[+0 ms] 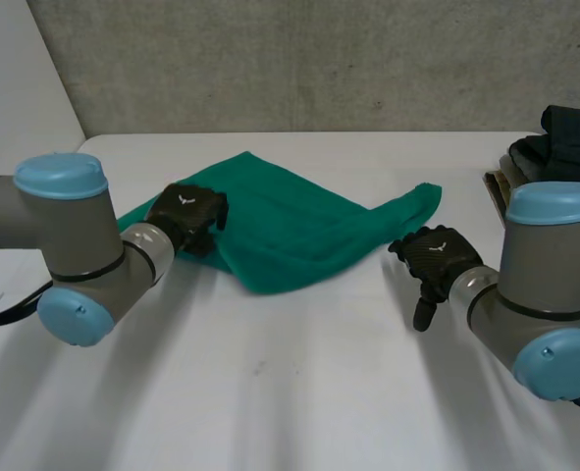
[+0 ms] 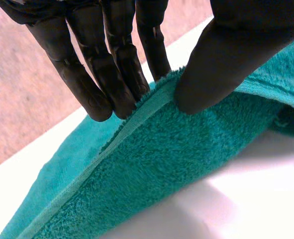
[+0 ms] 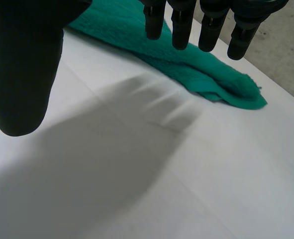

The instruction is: Fold the laundry.

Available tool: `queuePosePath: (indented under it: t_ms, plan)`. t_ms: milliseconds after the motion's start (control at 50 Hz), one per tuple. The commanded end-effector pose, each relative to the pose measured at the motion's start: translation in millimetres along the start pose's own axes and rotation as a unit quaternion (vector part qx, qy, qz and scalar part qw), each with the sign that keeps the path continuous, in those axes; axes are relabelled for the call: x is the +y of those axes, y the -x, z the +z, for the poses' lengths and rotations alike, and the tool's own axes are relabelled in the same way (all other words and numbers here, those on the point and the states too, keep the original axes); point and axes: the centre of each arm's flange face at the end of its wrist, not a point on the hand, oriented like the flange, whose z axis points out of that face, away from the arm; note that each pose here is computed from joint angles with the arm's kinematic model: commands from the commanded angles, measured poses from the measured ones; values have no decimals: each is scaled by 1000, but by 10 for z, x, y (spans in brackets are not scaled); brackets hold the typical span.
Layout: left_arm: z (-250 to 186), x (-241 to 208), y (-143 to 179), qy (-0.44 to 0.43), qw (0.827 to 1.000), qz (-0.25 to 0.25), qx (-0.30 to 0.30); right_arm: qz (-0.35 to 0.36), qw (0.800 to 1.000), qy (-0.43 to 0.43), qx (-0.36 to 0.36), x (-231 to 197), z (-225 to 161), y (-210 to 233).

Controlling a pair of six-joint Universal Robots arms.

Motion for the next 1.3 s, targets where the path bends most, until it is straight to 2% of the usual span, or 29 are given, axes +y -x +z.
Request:
queuePosePath:
  t_ms: [20, 180, 380, 580, 760, 880, 1000, 1120, 1200, 1300]
  plan:
    - [39, 59, -48, -25, 1000, 15, 2, -3, 1000, -6, -9, -67, 60, 117]
    - [151, 322, -38, 18, 998, 65, 5, 2, 1000, 0, -11, -73, 122, 186]
    - [118, 429, -84, 69, 994, 79, 25, 5, 1000, -20, -8, -159, 288, 218]
    - [30, 321, -50, 61, 995, 75, 21, -1, 1000, -25, -3, -188, 364, 211]
    - [235, 435, 29, 51, 995, 86, 9, -2, 1000, -15, -9, -122, 345, 257]
    - [352, 525, -2, 58, 992, 111, 15, -2, 1000, -17, -7, -128, 358, 238]
    - [333, 342, -16, 38, 990, 134, 1, -1, 999, -34, -2, -175, 399, 223]
    - [274, 146, -48, -12, 993, 118, -4, -5, 998, -64, 0, -246, 497, 264]
    - [201, 76, -58, -30, 994, 107, 16, -4, 997, -80, 0, -300, 594, 303]
    - [-116, -105, -137, -38, 994, 91, 48, -1, 995, -94, -21, -297, 796, 427]
